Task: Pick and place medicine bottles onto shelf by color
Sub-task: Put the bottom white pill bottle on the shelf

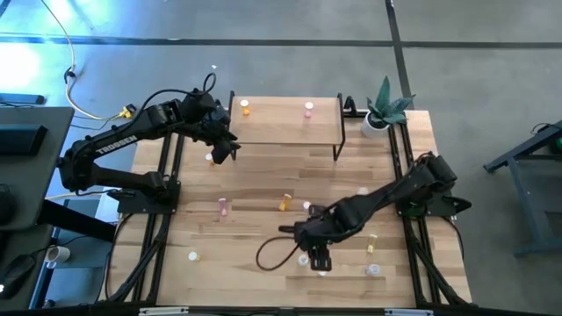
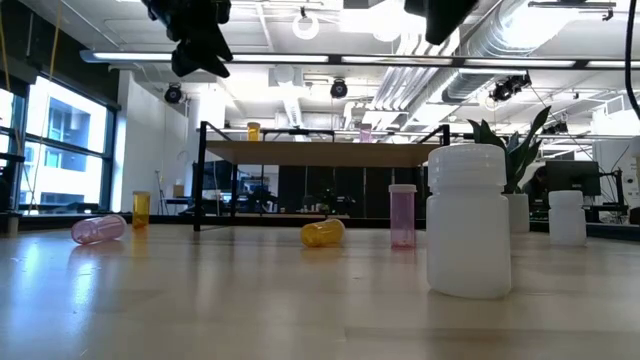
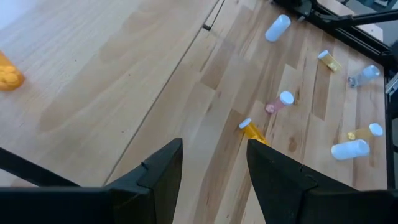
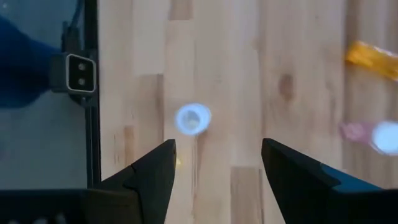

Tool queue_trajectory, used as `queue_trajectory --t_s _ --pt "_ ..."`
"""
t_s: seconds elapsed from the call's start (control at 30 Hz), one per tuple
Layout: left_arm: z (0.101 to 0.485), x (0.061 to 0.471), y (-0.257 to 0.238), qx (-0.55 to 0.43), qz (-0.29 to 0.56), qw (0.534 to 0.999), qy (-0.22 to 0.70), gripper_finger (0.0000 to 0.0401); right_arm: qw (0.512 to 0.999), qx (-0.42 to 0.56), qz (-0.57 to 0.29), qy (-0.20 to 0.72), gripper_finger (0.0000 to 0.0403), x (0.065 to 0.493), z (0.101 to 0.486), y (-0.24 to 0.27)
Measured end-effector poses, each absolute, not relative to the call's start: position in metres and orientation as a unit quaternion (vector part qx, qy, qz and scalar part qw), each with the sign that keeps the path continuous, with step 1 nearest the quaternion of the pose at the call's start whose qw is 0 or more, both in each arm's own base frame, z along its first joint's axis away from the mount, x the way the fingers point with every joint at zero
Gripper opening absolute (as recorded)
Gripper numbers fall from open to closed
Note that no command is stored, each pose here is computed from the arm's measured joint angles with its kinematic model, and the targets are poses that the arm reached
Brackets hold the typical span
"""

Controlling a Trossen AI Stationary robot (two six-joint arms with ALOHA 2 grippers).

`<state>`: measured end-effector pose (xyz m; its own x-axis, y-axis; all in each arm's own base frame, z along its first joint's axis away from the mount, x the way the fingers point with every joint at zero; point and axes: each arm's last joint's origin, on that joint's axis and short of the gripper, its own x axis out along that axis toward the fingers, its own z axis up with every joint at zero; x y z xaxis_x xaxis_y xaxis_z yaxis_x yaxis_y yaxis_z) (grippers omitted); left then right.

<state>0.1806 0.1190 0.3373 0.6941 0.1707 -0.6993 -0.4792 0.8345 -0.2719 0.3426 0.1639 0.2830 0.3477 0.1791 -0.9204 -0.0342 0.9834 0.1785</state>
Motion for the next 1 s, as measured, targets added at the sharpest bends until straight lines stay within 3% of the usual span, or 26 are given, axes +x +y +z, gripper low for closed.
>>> queue_trajectory --t_s 0.23,1.0 --pt "0.337 0.18 0.119 -0.227 0.183 0.891 0.347 0.017 0.821 0.028 0.107 0.559 0.0229 0.355 0.255 0.192" --pt "0.337 0.18 0.119 -0.236 0.186 0.888 0.348 0.017 0.795 -0.024 0.073 0.602 0.0229 0.367 0.19 0.214"
